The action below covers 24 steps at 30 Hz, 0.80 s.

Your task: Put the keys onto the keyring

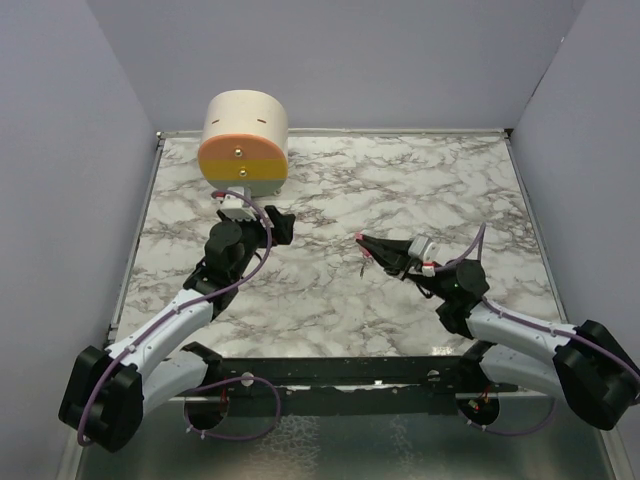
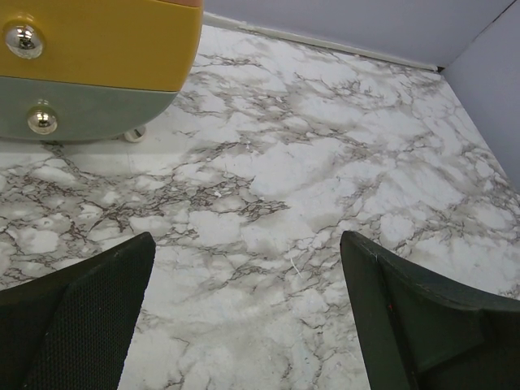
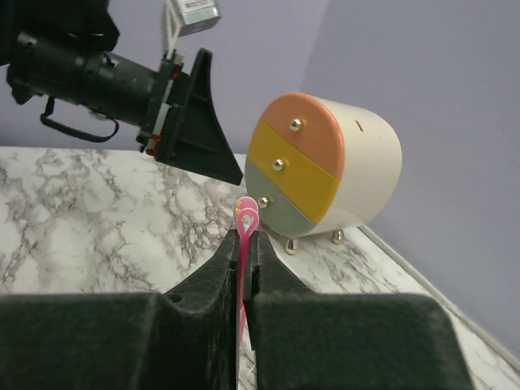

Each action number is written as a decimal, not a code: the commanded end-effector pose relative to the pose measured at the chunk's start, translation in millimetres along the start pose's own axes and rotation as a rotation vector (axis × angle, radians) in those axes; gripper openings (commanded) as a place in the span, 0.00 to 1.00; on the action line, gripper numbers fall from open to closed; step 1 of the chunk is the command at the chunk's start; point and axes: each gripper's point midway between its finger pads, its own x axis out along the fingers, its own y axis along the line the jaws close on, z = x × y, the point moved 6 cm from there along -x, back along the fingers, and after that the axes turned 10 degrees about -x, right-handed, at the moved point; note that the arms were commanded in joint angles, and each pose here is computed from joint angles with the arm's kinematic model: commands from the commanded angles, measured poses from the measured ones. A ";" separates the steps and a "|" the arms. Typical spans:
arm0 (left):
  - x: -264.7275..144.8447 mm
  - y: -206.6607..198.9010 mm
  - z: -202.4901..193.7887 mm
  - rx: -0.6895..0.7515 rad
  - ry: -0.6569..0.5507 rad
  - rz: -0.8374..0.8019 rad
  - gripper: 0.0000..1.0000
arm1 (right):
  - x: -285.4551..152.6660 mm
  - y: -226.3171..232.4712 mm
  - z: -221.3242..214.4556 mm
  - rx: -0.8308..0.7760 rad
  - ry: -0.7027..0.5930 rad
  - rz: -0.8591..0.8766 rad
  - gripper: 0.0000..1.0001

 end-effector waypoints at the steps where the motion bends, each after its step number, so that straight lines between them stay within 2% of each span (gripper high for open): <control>1: 1.5 -2.8 -0.3 0.000 -0.009 -0.039 0.99 | 3.0 12.1 13.9 -0.136 -0.146 0.137 0.01; 13: 0.6 -5.3 -0.6 0.013 -0.008 -0.069 0.99 | 7.3 13.0 -0.2 -0.153 -0.107 0.144 0.01; 18: 0.0 -23.9 -4.6 0.033 0.020 -0.240 0.95 | 14.2 3.5 1.3 -0.097 -0.076 0.086 0.01; 22: -4.6 -41.0 -8.8 0.062 0.028 -0.417 0.83 | 25.2 -12.7 1.2 0.032 0.003 -0.023 0.01; 24: -8.2 -46.6 -9.7 0.077 0.016 -0.482 0.81 | 31.7 -20.0 3.1 0.082 0.031 -0.061 0.01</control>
